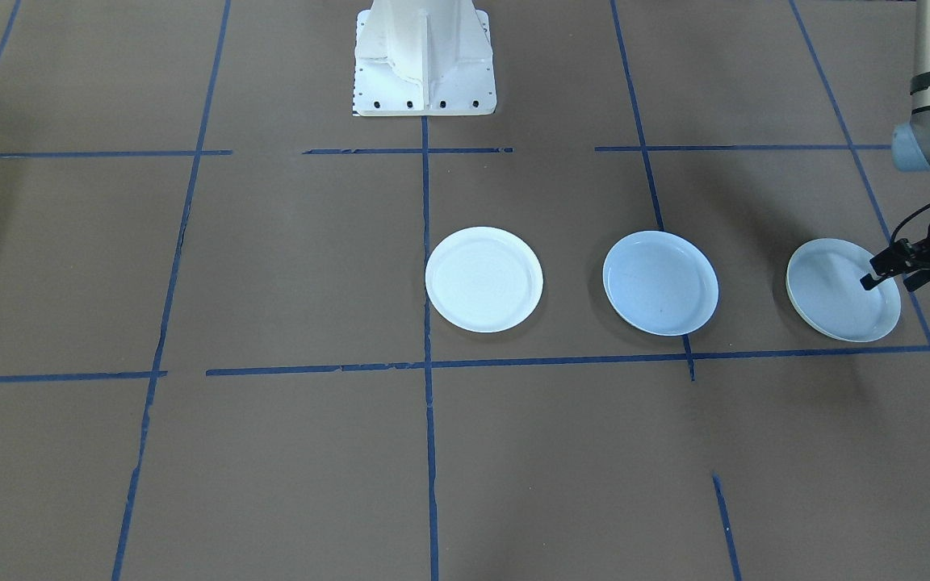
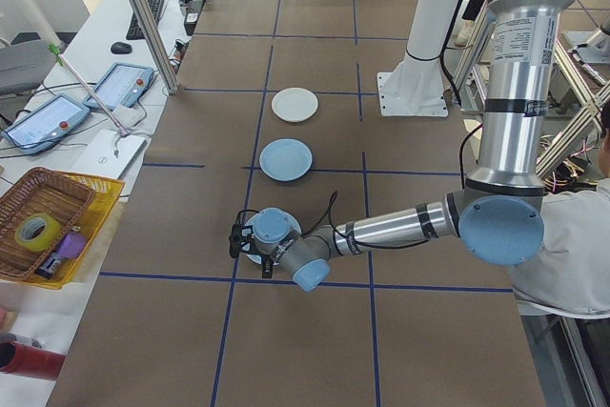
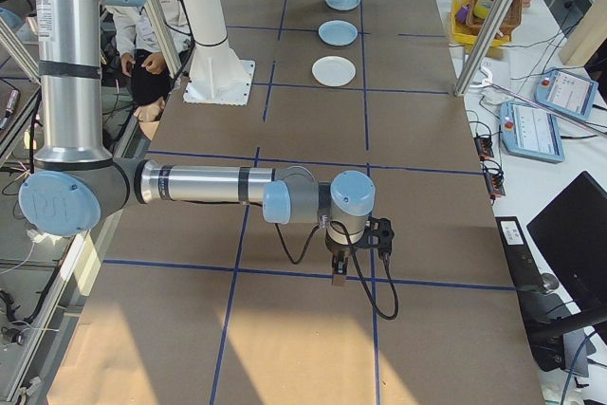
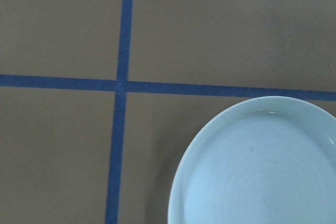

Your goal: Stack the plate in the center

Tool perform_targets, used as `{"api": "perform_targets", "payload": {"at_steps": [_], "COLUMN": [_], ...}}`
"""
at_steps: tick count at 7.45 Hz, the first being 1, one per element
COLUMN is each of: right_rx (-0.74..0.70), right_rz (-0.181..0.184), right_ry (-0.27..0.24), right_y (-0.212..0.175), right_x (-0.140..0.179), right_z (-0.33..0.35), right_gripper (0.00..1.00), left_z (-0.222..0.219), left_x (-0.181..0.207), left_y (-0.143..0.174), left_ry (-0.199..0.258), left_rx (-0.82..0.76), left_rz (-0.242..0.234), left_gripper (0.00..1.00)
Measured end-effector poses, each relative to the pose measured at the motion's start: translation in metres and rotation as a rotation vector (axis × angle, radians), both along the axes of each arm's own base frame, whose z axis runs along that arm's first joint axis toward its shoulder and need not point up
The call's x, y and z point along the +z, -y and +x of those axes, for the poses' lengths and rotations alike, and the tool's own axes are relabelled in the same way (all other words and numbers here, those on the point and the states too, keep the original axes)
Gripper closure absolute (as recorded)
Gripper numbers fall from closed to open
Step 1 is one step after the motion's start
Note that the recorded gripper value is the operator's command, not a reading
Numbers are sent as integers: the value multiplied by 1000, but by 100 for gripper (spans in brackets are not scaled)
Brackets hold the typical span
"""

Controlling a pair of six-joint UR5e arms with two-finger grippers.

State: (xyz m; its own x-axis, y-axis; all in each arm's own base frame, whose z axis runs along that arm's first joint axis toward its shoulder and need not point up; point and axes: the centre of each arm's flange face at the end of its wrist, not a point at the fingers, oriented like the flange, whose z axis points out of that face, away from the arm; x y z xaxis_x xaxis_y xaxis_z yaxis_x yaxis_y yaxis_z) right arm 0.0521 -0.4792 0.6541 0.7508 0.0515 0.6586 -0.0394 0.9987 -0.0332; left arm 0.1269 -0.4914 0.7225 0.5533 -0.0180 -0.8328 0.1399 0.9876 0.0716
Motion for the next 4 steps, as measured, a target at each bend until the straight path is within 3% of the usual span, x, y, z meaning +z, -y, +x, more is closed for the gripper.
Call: {"api": "perform_targets", "payload": {"at_steps": [1, 2, 3, 4], "right_rx": [0, 0, 0, 0], "right_rz": [0, 0, 0, 0], "right_ry": [0, 0, 1, 1], "right_y": [0, 0, 0, 0], "right_x": [0, 0, 0, 0], "right_z": [0, 0, 0, 0], "right_gripper": [0, 0, 0, 0], "left_z": [2, 2, 2, 2], "left_x": [3, 6, 8, 8], "left_y": [-1, -2, -2, -3], "left_ry": [2, 4, 5, 3], "left_rx": [3, 4, 6, 9], "left_rz": [-6, -11, -14, -17], "left_gripper": [52, 73, 100, 100]}}
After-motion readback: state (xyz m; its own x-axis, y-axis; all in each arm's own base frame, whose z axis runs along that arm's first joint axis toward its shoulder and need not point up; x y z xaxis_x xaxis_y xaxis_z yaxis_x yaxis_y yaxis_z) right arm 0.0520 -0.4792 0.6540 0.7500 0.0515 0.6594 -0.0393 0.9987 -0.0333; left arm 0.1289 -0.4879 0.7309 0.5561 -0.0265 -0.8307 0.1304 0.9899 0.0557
